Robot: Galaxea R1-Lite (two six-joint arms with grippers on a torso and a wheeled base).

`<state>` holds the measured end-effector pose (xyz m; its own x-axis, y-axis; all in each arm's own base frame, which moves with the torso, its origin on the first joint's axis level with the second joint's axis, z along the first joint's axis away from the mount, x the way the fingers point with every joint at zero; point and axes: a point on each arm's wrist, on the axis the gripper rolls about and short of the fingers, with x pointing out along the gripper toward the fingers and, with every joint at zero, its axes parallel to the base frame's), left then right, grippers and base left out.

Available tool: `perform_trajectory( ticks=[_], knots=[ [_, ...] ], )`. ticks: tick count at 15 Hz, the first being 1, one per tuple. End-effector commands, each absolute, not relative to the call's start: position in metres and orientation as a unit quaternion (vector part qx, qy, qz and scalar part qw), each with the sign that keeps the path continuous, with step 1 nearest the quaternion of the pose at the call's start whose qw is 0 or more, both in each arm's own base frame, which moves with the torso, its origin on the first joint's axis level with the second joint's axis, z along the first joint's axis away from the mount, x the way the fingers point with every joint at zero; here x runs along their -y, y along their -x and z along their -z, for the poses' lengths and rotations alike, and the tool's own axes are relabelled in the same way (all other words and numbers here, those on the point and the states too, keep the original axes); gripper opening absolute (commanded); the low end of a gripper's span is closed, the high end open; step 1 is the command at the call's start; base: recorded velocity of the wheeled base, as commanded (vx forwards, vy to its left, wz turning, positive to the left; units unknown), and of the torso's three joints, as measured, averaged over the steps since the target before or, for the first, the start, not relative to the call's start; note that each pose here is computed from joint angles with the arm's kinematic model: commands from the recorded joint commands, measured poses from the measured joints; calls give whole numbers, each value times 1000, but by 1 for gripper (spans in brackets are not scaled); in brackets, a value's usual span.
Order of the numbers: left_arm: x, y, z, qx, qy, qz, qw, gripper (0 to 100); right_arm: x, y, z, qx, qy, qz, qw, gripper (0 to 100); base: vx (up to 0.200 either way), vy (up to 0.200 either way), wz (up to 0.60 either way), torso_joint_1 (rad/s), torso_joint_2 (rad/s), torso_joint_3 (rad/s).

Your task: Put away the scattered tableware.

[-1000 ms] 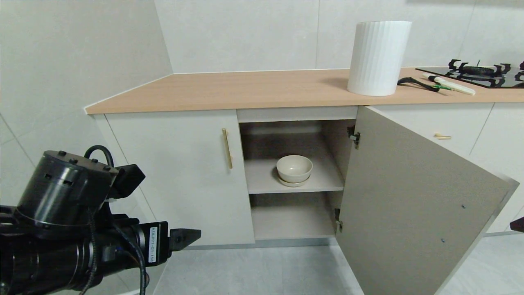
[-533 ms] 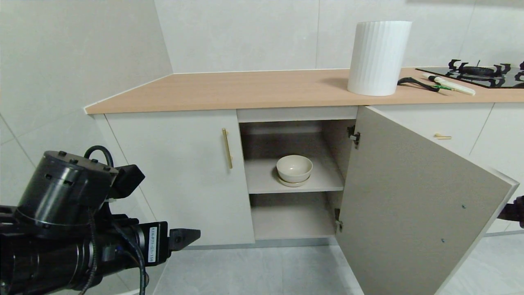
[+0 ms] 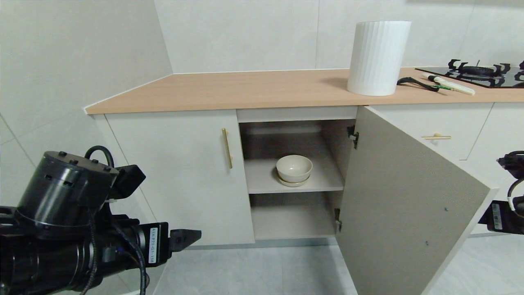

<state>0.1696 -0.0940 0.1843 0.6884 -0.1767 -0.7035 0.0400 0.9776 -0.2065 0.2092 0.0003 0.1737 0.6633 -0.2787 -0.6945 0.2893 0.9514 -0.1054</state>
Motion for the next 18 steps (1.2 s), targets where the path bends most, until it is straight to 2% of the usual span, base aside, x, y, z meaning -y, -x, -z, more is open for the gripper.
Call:
perform_trajectory(
  ticks=[1, 7, 13, 16, 18],
  knots=[
    [94, -170, -184, -391, 88, 58, 915, 100, -12, -210, -167, -390, -1, 135, 911, 100, 0, 0, 0, 0, 0, 0],
    [94, -169, -185, -389, 89, 59, 915, 100, -53, -207, -166, -380, -32, 73, 921, 100, 0, 0, 0, 0, 0, 0],
    [94, -168, -187, -384, 89, 63, 917, 100, -95, -225, -145, -388, -57, 11, 920, 100, 0, 0, 0, 0, 0, 0],
    [96, -166, -188, -382, 87, 70, 917, 100, -111, -250, -144, -374, -81, -57, 922, 100, 0, 0, 0, 0, 0, 0],
    [96, -166, -187, -383, 86, 68, 917, 100, -121, -270, -140, -376, -61, -76, 922, 100, 0, 0, 0, 0, 0, 0]
  ],
)
